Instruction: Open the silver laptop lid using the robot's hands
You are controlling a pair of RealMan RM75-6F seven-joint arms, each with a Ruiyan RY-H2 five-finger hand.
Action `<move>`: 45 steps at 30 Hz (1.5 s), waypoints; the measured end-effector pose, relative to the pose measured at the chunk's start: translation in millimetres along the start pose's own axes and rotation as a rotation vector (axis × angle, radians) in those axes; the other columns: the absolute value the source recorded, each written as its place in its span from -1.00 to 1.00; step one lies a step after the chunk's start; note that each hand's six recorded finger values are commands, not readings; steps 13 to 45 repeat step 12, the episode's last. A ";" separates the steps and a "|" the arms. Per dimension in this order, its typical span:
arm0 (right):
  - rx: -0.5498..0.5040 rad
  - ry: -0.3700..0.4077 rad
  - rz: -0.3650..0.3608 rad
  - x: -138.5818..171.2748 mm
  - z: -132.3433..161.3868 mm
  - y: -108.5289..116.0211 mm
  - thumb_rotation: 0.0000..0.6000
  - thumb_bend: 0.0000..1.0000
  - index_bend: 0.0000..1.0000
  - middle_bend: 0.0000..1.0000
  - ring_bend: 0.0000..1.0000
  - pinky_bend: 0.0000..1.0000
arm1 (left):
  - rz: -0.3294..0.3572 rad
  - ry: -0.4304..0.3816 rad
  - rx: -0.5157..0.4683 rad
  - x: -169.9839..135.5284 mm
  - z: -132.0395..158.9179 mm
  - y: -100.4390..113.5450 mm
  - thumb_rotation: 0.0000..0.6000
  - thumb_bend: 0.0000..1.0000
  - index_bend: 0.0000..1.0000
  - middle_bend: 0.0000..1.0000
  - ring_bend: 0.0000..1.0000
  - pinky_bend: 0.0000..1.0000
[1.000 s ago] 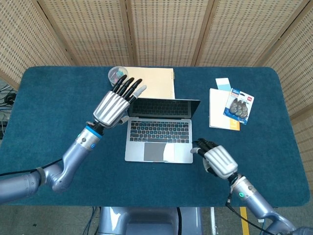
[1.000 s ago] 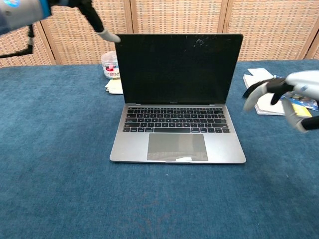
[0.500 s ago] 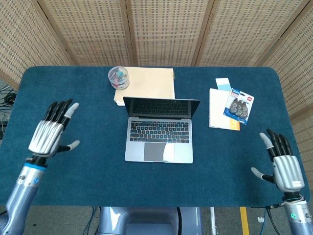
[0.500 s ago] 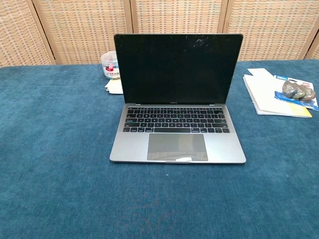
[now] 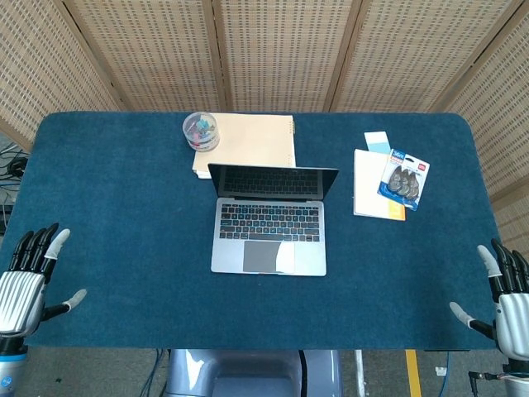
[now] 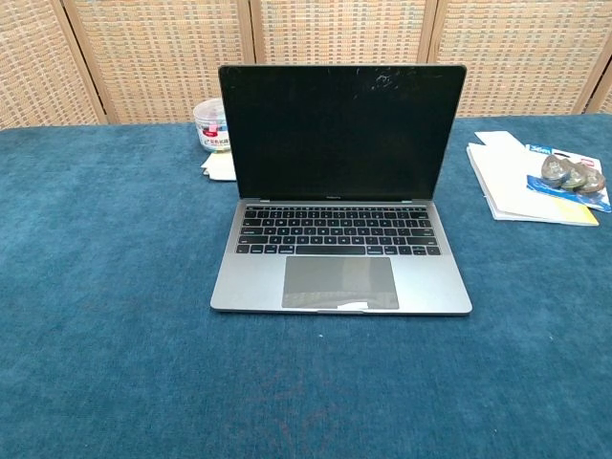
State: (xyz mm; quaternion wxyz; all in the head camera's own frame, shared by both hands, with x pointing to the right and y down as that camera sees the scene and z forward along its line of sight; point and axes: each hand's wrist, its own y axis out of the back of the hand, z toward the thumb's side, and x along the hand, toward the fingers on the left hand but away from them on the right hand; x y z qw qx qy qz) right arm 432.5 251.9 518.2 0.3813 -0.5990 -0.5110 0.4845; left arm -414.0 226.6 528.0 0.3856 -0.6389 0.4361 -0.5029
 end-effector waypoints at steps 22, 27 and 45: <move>0.010 -0.012 0.016 -3.3 0.1 -2.2 1.00 -1.00 -1.00 -1.00 -1.00 -1.00 | -0.018 0.008 -0.005 4.5 -4.4 -6.4 1.00 -1.00 -1.00 -1.00 -1.00 -1.00; 0.010 -0.012 0.016 -3.3 0.1 -2.2 1.00 -1.00 -1.00 -1.00 -1.00 -1.00 | -0.018 0.008 -0.005 4.5 -4.4 -6.4 1.00 -1.00 -1.00 -1.00 -1.00 -1.00; 0.010 -0.012 0.016 -3.3 0.1 -2.2 1.00 -1.00 -1.00 -1.00 -1.00 -1.00 | -0.018 0.008 -0.005 4.5 -4.4 -6.4 1.00 -1.00 -1.00 -1.00 -1.00 -1.00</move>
